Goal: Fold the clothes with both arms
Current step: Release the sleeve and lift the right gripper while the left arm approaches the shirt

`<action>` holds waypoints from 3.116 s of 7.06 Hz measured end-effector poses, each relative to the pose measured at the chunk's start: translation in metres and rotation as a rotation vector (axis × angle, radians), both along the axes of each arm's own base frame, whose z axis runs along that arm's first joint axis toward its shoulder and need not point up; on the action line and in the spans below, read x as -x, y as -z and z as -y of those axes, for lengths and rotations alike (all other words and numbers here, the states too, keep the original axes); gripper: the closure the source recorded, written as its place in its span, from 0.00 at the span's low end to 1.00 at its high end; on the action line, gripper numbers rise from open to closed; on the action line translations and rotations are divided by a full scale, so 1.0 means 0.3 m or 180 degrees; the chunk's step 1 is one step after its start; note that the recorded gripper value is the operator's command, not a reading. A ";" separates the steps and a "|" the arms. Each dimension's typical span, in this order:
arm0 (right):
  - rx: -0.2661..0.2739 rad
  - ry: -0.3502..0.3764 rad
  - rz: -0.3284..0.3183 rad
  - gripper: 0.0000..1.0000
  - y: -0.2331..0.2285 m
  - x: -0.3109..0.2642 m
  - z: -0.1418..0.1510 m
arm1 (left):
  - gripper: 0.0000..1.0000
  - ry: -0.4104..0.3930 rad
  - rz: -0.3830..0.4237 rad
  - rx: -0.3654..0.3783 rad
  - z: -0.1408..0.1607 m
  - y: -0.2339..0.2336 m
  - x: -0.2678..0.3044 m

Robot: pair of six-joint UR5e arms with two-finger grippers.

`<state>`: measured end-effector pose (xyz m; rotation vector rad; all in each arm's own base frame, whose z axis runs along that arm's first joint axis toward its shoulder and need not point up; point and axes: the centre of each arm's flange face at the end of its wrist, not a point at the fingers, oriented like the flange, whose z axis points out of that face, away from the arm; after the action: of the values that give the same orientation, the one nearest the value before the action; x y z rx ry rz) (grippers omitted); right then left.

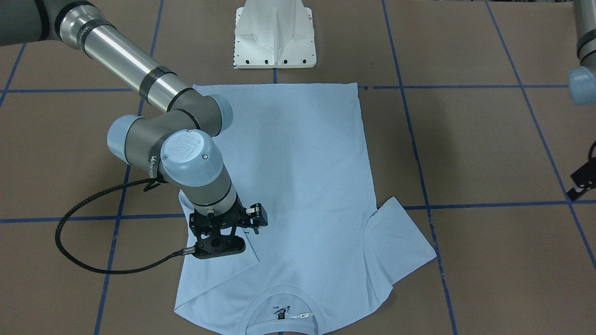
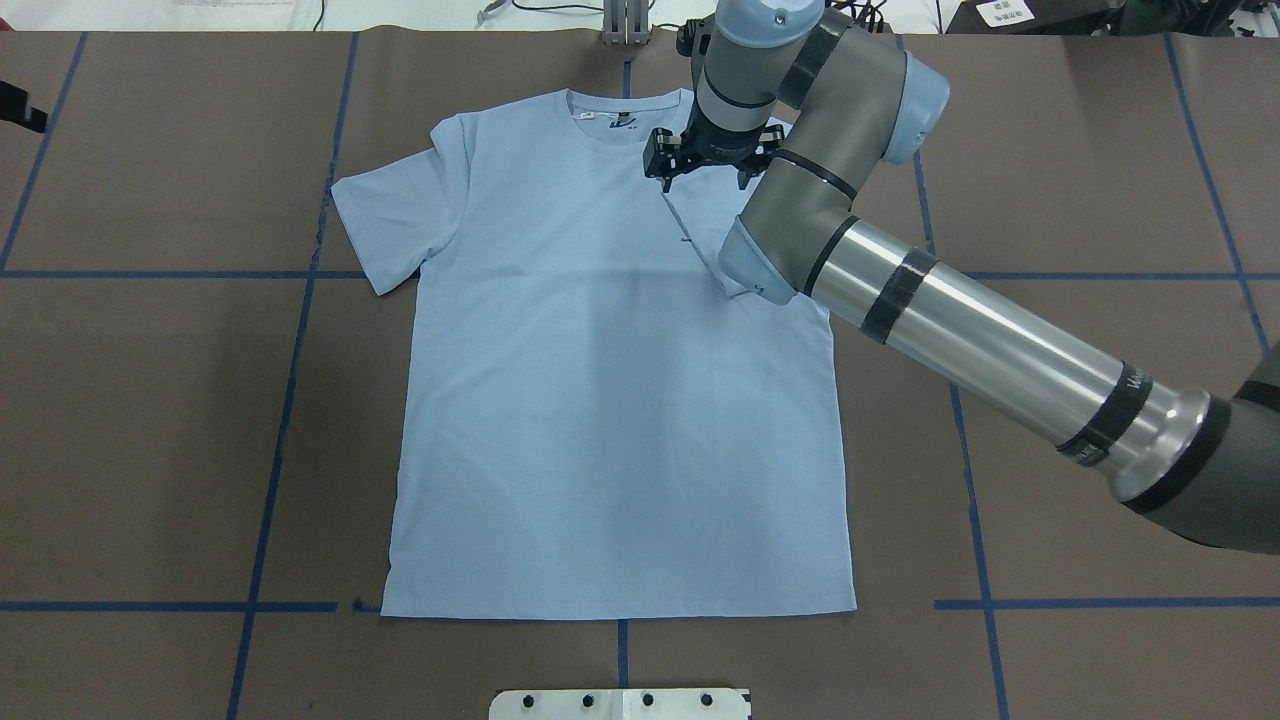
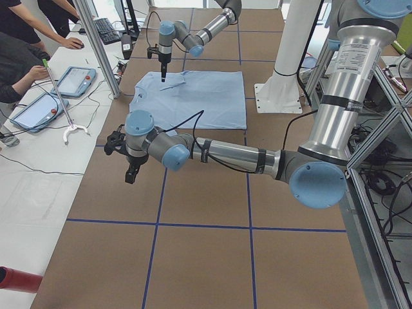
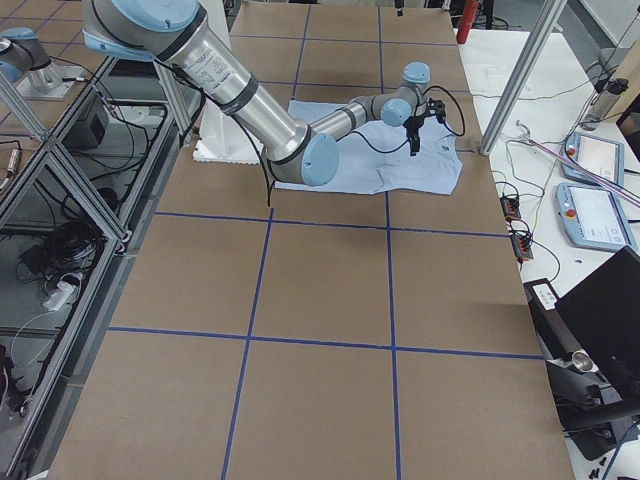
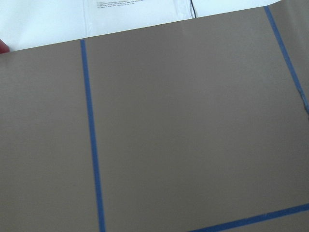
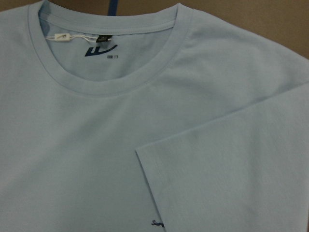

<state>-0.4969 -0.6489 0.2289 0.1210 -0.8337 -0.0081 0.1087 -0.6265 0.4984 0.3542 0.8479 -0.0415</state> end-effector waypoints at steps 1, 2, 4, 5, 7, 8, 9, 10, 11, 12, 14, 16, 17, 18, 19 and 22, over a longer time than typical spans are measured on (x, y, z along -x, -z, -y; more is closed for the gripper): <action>0.0205 0.0039 -0.0031 0.00 -0.049 -0.128 -0.054 | 0.02 0.0100 -0.0100 0.0074 0.014 0.063 -0.179; 0.0331 0.0052 -0.0018 0.00 -0.125 -0.254 -0.107 | 0.02 0.0216 -0.0183 0.0128 0.042 0.118 -0.359; 0.0400 0.0026 -0.0006 0.00 -0.221 -0.388 -0.184 | 0.04 0.0445 -0.0206 0.0122 0.108 0.173 -0.666; 0.0390 0.0025 0.0005 0.00 -0.233 -0.413 -0.209 | 0.06 0.0500 -0.0221 0.0101 0.130 0.173 -0.771; 0.0375 0.0028 0.0006 0.00 -0.241 -0.421 -0.229 | 0.11 0.0541 -0.0196 0.0064 0.124 0.163 -0.908; 0.0375 0.0030 0.0001 0.00 -0.243 -0.417 -0.231 | 0.15 0.0546 -0.0168 0.0052 0.117 0.157 -0.945; 0.0376 0.0033 -0.0002 0.00 -0.243 -0.414 -0.231 | 0.25 0.0543 -0.0146 0.0054 0.117 0.150 -0.965; 0.0380 0.0033 -0.0004 0.00 -0.243 -0.410 -0.232 | 0.35 0.0544 -0.0129 0.0060 0.119 0.144 -0.974; 0.0387 0.0031 -0.0005 0.00 -0.243 -0.405 -0.234 | 0.40 0.0555 -0.0110 0.0057 0.122 0.138 -0.978; 0.0391 0.0030 -0.0005 0.00 -0.242 -0.402 -0.235 | 0.48 0.0568 -0.0082 0.0053 0.122 0.128 -0.982; 0.0396 0.0032 -0.0003 0.00 -0.241 -0.396 -0.238 | 0.86 0.0569 -0.0050 0.0055 0.121 0.113 -0.988; 0.0398 0.0033 -0.0005 0.00 -0.241 -0.393 -0.237 | 1.00 0.0564 -0.0050 0.0046 0.121 0.116 -0.989; 0.0398 0.0032 -0.0007 0.00 -0.241 -0.392 -0.236 | 1.00 0.0562 -0.0056 0.0037 0.121 0.123 -0.988; 0.0397 0.0031 -0.0007 0.00 -0.241 -0.392 -0.236 | 1.00 0.0562 -0.0075 0.0021 0.122 0.145 -0.987; 0.0397 0.0033 -0.0007 0.00 -0.242 -0.390 -0.237 | 1.00 0.0562 -0.0103 0.0010 0.123 0.189 -0.989; 0.0393 0.0040 -0.0006 0.00 -0.247 -0.386 -0.242 | 1.00 0.0657 -0.0109 0.0284 0.122 0.472 -1.044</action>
<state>-0.3810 -0.5764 0.3028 -0.0004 -0.8309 0.0313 0.4219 -0.6631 0.3569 0.3569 0.8381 -0.2768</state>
